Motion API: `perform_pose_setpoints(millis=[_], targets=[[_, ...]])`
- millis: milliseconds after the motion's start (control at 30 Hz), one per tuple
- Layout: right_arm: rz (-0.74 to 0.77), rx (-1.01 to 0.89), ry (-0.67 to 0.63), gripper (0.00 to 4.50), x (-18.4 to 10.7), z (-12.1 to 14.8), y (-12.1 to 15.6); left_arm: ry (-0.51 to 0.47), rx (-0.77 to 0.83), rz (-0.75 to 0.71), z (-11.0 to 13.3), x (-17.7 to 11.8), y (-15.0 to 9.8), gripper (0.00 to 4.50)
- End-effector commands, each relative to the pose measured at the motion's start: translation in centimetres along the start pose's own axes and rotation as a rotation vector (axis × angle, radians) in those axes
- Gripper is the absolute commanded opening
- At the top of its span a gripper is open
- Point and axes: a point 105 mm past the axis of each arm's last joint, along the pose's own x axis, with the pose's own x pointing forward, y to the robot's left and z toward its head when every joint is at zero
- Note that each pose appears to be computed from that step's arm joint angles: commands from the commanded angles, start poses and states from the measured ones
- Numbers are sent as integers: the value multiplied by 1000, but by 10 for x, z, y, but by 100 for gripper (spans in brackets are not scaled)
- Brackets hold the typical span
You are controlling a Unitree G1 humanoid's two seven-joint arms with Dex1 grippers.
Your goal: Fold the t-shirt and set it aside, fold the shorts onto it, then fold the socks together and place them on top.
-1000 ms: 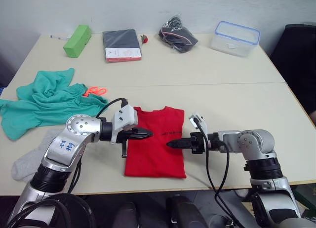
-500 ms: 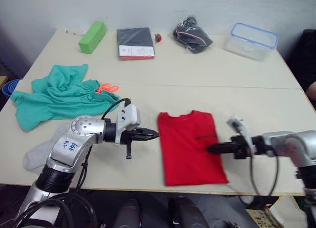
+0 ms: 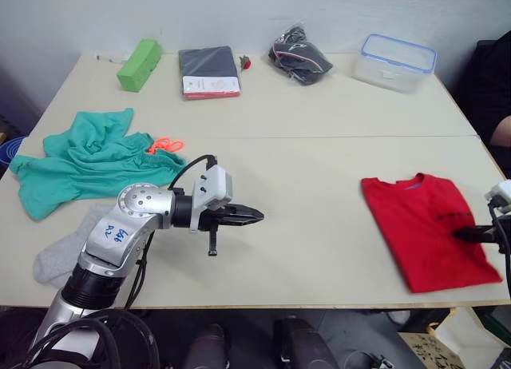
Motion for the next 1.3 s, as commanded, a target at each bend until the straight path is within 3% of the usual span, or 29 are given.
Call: perform_pose_setpoints(millis=[33, 133, 267, 467, 500, 567, 700, 767, 833, 933, 1033, 1167, 1300], targets=[[-84, -42, -16, 2, 1, 5, -12, -15, 34, -5, 7, -1, 0, 0], [-91, -27, -32, 74, -2, 6, -15, -12, 36, 1, 7, -2, 1, 0], [-95, 10, -82, 212, -19, 8, -20, -11, 32, 20, 7, -5, 1, 0], [-359, 82, -366, 433, -67, 43, -54, -16, 15, 80, 5, -12, 4, 0], [-374, 89, -437, 447, -72, 52, -55, -18, 10, 98, 5, -13, 6, 0], [-339, 84, -573, 447, -76, 75, -51, -23, 3, 153, 5, -18, 13, 0], [-30, -40, -747, 447, -54, 135, -2, -49, -26, 276, 6, -30, 27, 0], [133, -128, -777, 447, -41, 158, 35, -38, -32, 305, 4, -35, 27, 0], [374, -265, -800, 447, -26, 181, 102, -5, -36, 347, -2, -45, 26, 0], [643, -430, -800, 447, -18, 185, 185, 50, -45, 413, -13, -60, 20, 0], [839, -553, -806, 447, -17, 179, 250, 84, -63, 495, -19, -75, 12, 0], [951, -633, -808, 447, -9, 169, 292, 143, -103, 595, -32, -91, -7, 0], [1042, -650, -763, 447, -6, 157, 305, 281, -114, 713, -52, -113, -17, 0]])
